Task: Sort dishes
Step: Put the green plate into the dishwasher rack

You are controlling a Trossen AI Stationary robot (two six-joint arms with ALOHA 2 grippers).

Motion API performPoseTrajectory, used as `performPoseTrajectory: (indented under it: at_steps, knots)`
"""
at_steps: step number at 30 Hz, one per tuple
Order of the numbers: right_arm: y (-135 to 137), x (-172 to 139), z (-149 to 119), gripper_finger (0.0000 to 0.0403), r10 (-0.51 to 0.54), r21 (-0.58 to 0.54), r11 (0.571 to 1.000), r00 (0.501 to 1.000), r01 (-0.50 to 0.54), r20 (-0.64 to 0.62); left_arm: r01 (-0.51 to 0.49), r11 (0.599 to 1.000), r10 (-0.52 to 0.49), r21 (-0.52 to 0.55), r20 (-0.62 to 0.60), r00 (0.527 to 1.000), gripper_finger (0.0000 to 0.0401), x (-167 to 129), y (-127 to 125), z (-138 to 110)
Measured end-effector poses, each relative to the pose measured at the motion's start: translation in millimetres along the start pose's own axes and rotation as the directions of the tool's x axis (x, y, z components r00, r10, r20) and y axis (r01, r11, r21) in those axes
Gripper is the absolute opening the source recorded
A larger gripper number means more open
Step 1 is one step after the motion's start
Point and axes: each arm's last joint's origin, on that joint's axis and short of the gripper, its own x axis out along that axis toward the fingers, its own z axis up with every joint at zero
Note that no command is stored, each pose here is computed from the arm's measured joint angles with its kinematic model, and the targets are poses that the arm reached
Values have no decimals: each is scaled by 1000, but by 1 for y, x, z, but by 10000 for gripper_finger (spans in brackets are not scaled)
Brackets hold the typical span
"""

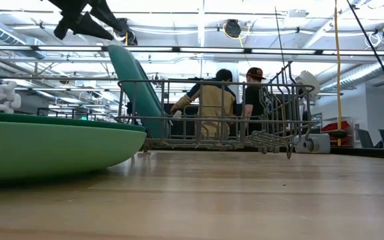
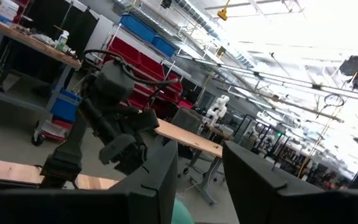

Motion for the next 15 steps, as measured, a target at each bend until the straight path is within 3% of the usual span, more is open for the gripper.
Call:
performPoseTrajectory:
  at_steps: [9,15]
  knots:
    - [11,1,-15,118,80,95,993,991,-70,-107,21,1000,-22,11,93,995,177,-21,17,17]
    - [12,0,-18,118,93,136,988,988,-76,-123,15,994,-22,108,62,998,177,-28,26,16]
